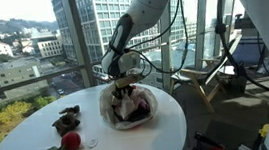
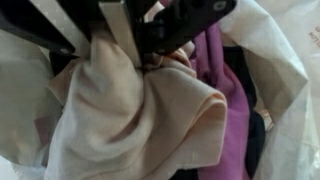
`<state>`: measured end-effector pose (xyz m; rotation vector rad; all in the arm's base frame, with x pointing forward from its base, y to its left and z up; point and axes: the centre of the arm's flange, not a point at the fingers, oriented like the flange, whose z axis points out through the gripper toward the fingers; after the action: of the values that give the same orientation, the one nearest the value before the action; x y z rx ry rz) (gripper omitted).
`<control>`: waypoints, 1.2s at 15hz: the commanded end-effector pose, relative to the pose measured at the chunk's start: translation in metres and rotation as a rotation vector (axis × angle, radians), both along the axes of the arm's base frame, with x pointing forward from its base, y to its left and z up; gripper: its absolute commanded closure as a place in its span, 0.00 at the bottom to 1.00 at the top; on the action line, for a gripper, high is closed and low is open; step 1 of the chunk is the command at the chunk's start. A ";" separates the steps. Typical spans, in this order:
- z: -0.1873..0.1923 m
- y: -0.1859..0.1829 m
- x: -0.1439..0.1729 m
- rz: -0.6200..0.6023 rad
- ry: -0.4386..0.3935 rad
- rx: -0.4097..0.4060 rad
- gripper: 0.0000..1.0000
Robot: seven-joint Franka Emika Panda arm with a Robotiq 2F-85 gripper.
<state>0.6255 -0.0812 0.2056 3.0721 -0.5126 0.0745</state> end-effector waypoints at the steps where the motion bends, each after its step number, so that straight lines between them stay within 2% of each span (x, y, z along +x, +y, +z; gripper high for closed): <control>1: -0.024 -0.008 0.006 -0.013 0.051 0.051 0.57; 2: -0.016 -0.008 0.005 -0.021 0.048 0.059 0.56; 4: -0.001 -0.006 0.003 -0.027 0.047 0.080 0.42; 8: 0.020 -0.002 -0.003 -0.018 0.034 0.049 0.10; 10: 0.032 0.004 -0.006 -0.005 0.033 0.036 0.01; 18: 0.092 0.034 -0.020 0.071 0.074 -0.060 0.00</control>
<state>0.6202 -0.0598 0.2664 3.0661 -0.4181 -0.0244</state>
